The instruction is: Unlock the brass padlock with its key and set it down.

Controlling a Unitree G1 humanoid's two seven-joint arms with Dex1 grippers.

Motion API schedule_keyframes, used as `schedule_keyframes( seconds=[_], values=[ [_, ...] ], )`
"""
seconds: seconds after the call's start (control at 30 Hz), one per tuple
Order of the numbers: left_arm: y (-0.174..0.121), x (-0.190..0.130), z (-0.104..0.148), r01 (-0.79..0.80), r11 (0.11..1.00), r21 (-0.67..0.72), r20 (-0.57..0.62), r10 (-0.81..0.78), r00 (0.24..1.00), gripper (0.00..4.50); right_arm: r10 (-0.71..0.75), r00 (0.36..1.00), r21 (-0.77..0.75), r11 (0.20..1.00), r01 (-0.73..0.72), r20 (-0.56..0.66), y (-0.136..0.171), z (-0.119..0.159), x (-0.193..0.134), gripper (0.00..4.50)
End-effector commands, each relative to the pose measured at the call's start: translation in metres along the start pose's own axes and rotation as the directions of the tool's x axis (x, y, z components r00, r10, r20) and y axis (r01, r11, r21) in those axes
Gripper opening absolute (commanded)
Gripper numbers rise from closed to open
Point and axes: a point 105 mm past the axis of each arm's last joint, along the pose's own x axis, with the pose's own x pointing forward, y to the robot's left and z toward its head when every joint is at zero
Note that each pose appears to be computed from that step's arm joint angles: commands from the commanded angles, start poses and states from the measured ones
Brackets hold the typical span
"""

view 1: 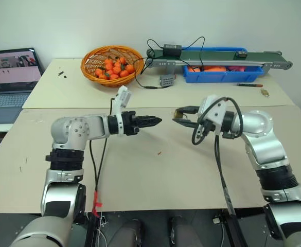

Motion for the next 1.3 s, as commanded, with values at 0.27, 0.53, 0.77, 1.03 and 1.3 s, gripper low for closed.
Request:
schedule_keyframes(
  seconds=[0.27, 0.53, 0.77, 1.03, 1.3],
  values=[
    [-0.009, -0.003, -0.012, 0.029, 0.999, -0.031, -0.032, -0.03, 0.999, 2.67, 0.008, 1.0, -0.245, 0.969, -0.006, 0.007, 0.003, 0.005, 0.004, 0.9],
    [-0.008, 0.006, -0.012, 0.019, 0.999, -0.033, -0.023, -0.02, 1.0, 2.67, 0.002, 1.0, -0.291, 0.957, 0.007, 0.03, 0.0, 0.017, 0.006, 0.9],
    [-0.007, 0.011, -0.008, 0.015, 1.0, -0.024, -0.006, -0.015, 1.0, 2.67, 0.009, 0.998, -0.29, 0.957, 0.009, 0.061, 0.001, 0.031, 0.007, 0.9],
    [-0.008, 0.017, 0.005, 0.017, 1.0, 0.003, 0.021, -0.017, 1.0, 2.67, 0.001, 0.997, -0.282, 0.959, 0.022, 0.082, -0.002, 0.041, 0.008, 0.9],
    [-0.011, 0.021, 0.009, 0.039, 0.999, 0.011, 0.026, -0.039, 0.999, 2.67, -0.001, 0.998, -0.277, 0.961, 0.019, 0.067, -0.002, 0.039, 0.006, 0.9]
  ],
)
